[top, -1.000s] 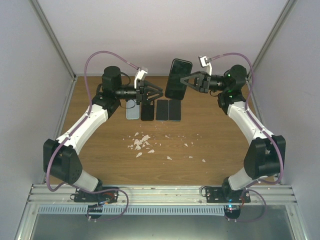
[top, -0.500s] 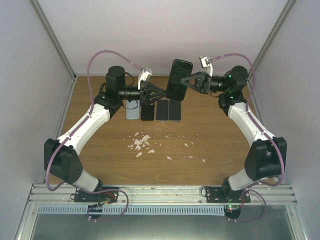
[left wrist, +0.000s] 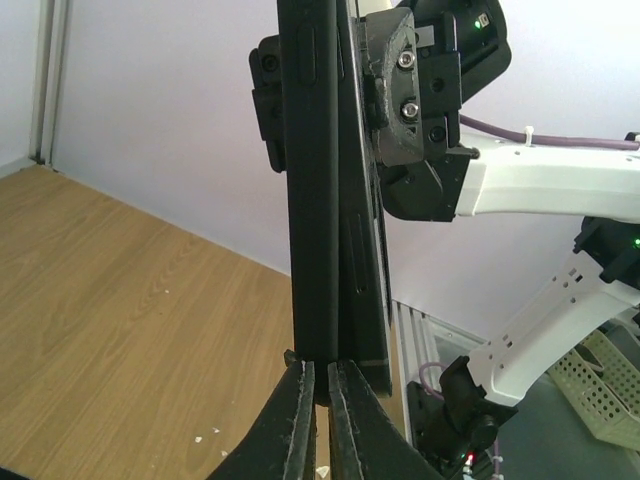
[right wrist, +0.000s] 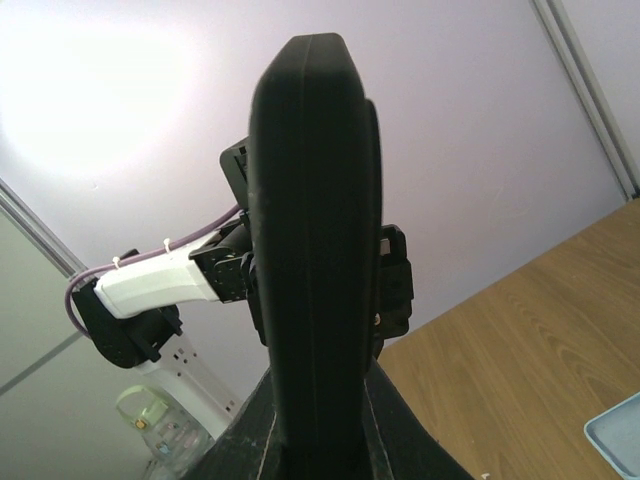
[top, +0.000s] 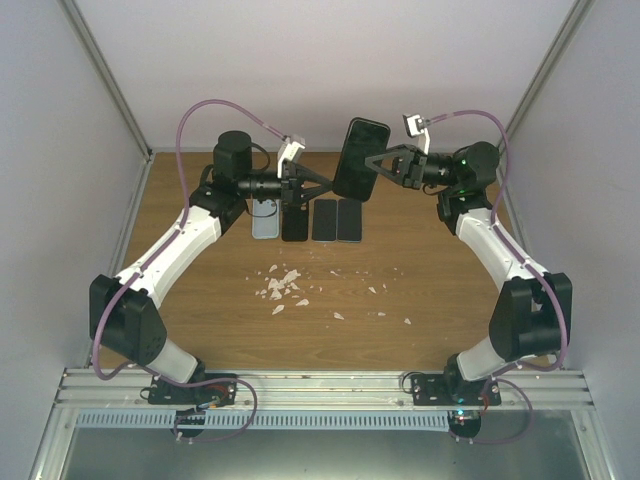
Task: Take the phone out of the phone case
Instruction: Remove the phone case from the phone.
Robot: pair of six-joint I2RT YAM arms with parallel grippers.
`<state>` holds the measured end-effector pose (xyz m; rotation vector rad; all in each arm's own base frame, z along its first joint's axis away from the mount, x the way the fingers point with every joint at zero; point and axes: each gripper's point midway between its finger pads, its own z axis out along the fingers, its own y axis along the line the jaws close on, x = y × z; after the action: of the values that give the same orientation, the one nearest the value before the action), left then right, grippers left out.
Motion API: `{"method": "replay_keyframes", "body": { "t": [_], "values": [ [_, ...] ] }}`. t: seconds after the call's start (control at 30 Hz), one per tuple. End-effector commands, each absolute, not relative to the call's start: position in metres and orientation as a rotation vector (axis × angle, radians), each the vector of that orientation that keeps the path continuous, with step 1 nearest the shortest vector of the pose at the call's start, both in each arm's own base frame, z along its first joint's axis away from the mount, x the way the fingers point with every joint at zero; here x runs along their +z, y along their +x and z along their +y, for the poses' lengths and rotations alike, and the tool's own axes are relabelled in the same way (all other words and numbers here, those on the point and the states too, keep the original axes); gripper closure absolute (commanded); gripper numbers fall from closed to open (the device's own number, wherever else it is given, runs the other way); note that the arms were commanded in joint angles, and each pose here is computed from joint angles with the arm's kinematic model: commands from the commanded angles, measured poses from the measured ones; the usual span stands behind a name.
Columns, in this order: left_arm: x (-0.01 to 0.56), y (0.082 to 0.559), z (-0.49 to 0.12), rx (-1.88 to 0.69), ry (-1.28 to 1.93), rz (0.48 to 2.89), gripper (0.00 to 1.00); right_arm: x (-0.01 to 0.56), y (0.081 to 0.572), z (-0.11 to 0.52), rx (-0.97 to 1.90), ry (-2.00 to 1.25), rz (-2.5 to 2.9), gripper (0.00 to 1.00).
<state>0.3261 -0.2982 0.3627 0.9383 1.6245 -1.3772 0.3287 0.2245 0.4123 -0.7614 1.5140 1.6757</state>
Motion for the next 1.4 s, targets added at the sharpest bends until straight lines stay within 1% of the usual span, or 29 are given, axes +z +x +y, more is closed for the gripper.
{"method": "replay_keyframes", "body": {
  "t": [0.0,0.2,0.53,0.77,1.37],
  "values": [
    [0.336,0.354,-0.297,-1.298,0.840,1.718,0.95,0.441,0.293,0.231,1.679,-0.887,1.403,0.99],
    [0.336,0.354,-0.296,-1.288,0.836,1.723,0.95,0.440,0.290,0.235,1.700,-0.894,1.401,1.00],
    [0.326,0.368,-0.297,-1.272,0.770,1.776,0.96,0.440,0.264,0.252,1.765,-0.964,1.362,1.00],
    [0.334,0.370,-0.299,-1.290,0.777,1.753,0.94,0.425,0.252,0.264,1.803,-1.019,1.394,1.00],
    [0.371,0.332,-0.310,-1.519,0.913,1.580,0.77,0.392,0.249,0.284,1.890,-1.047,1.494,1.00]
  ]
}}
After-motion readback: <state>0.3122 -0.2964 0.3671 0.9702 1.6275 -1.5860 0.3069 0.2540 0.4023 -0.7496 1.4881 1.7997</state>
